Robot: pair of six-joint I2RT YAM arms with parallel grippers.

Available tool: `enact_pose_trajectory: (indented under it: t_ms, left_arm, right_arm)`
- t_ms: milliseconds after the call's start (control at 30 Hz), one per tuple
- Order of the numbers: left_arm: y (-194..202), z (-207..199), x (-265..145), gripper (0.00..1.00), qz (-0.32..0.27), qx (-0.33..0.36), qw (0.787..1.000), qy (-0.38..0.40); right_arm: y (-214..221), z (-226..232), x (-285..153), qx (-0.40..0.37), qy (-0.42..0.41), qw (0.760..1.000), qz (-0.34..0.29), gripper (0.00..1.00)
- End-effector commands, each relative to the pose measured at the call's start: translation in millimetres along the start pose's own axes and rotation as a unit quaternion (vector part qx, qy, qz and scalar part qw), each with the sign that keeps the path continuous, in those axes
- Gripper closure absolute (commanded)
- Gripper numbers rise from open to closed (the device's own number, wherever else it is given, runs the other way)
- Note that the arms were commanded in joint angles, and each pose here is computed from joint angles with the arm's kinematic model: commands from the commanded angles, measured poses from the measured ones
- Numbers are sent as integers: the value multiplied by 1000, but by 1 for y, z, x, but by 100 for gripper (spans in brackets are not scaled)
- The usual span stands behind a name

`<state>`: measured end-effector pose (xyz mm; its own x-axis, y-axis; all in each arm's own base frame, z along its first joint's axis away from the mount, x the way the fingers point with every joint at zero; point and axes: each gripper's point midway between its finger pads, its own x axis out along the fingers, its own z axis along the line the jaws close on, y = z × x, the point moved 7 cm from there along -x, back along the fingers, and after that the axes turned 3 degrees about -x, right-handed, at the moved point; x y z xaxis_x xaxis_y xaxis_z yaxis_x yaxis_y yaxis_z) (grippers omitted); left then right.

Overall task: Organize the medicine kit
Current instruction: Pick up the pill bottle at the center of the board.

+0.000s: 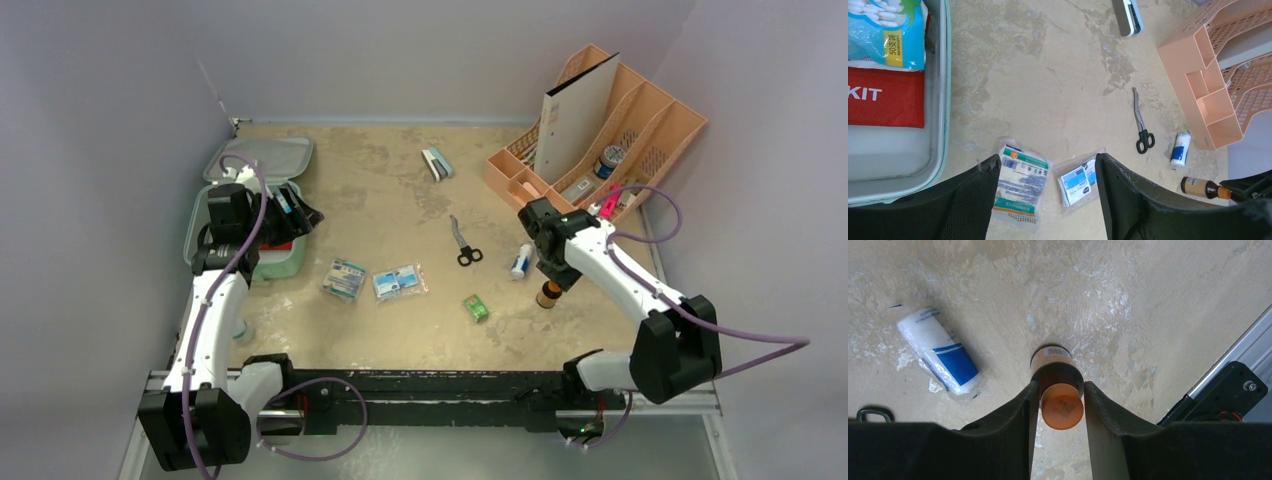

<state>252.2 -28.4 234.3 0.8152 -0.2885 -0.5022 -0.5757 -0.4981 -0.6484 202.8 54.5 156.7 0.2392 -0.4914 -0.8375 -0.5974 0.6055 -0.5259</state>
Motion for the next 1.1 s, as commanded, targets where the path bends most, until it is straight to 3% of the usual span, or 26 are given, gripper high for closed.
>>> enact_pose_trajectory:
  t_ms: [0,133,300,500,667,800,867,933,1000,1067]
  left_arm:
    - [-6,-6,-6,33,-19,25,999,9]
    - [-6,-6,-7,33,-20,27,999,10]
    - [-6,-6,-7,33,-21,30,999,12]
    - [-6,-9,-8,33,-21,40,999,21]
    - [-6,-20,-9,35,-22,78,995,62]
    - [-4,-45,-11,35,-11,129,984,121]
    - [0,-61,-13,36,-2,159,976,150]
    - [0,-73,-16,36,1,184,968,171]
    - [-2,-85,-21,36,3,204,959,197]
    - [-2,-96,-24,36,5,212,952,219]
  right_arm:
    - [-4,-7,-6,23,-6,1000,-7,59]
    - [-1,-6,-7,21,-9,1000,5,46]
    - [9,-1,-2,20,-18,999,33,49]
    - [7,-3,-4,15,-23,999,28,66]
    - [-15,-8,-26,-5,-49,999,-13,96]
    - [-39,0,-53,-47,-117,991,-48,100]
    - [-47,7,-69,-72,-176,980,-54,100]
    - [-51,22,-89,-102,-271,955,-53,100]
    - [-53,36,-111,-129,-375,916,-54,100]
    - [-53,46,-134,-155,-478,862,-68,100]
